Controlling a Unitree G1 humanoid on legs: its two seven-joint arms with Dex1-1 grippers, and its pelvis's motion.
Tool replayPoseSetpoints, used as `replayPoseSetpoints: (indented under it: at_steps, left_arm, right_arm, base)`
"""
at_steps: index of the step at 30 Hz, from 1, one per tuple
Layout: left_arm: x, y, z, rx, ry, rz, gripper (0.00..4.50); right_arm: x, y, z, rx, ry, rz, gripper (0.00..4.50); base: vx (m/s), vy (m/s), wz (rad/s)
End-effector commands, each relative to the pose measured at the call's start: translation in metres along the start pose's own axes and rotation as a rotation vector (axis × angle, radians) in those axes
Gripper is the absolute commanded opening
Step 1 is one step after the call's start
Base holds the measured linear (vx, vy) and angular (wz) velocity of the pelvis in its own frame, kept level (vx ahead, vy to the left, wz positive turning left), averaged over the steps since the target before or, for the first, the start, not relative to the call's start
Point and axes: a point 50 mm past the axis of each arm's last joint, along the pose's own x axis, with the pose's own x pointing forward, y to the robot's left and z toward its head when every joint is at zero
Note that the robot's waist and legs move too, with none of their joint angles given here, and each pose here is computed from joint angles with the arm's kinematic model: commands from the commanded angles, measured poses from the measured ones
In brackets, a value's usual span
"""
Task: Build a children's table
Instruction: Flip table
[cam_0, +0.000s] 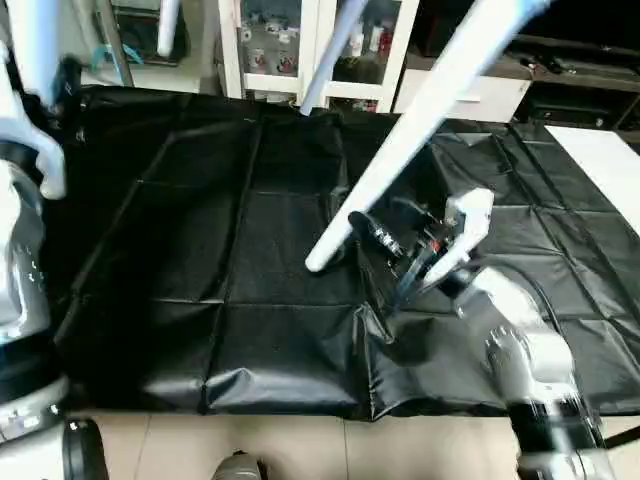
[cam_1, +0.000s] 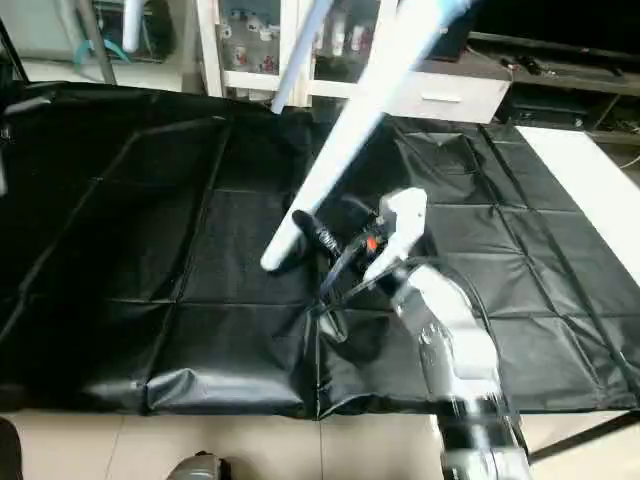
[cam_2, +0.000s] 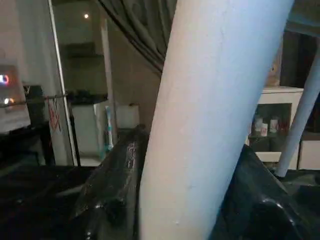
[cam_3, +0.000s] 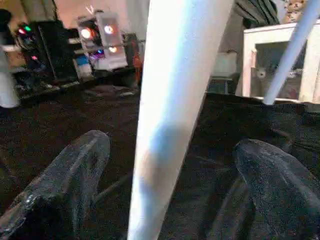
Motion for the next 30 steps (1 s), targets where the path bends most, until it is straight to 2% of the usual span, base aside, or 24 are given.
replayPoseSetpoints:
  at_steps: [1, 3, 4, 10, 13, 16, 18, 19, 30]
  left_arm:
    - [-0.003, -0.008, 0.026, -0.053, -0.132, -0.033, 1.88]
    - [-0.003, -0.009, 0.025, -0.056, -0.131, -0.038, 1.86]
    - [-0.005, -0.012, 0.024, -0.056, -0.126, -0.048, 1.86]
    - [-0.012, -0.018, 0.023, -0.046, -0.125, -0.064, 1.78]
    - [-0.016, -0.018, 0.021, -0.043, -0.119, -0.06, 1.75]
    - [-0.021, -0.018, 0.016, -0.03, -0.103, -0.058, 1.7]
    - [-0.024, -0.018, 0.013, -0.022, -0.09, -0.056, 1.7]
    - [-0.026, -0.018, 0.01, -0.01, -0.081, -0.057, 1.67]
    - [-0.034, -0.02, 0.004, 0.003, -0.068, -0.043, 1.62]
  right_arm:
    - [0.009, -0.003, 0.003, -0.024, -0.01, 0.006, 4.5]
    - [0.013, -0.004, 0.003, -0.028, -0.009, 0.012, 4.5]
    - [0.024, -0.003, 0.001, -0.029, -0.005, 0.043, 4.21]
    - [0.037, -0.004, -0.005, -0.043, 0.021, 0.085, 3.74]
    - [0.035, -0.005, -0.005, -0.037, 0.013, 0.089, 3.57]
    - [0.031, -0.007, -0.01, -0.021, 0.01, 0.089, 3.19]
    - [0.028, -0.009, -0.013, -0.019, 0.01, 0.081, 3.19]
    - [0.027, -0.011, -0.014, -0.021, 0.01, 0.072, 2.89]
    - [0.017, -0.014, -0.018, -0.017, -0.016, 0.05, 2.03]
  base:
    - [0.0, 0.0, 0.0]
    - [0.0, 0.0, 0.0]
    - [0.0, 0.0, 0.0]
    - [0.0, 0.0, 0.0]
    - [0.0, 0.0, 0.0]
    - [0.0, 0.0, 0.0]
    - [0.0, 0.0, 0.0]
    - [0.0, 0.0, 0.0]
    - [0.0, 0.0, 0.0]
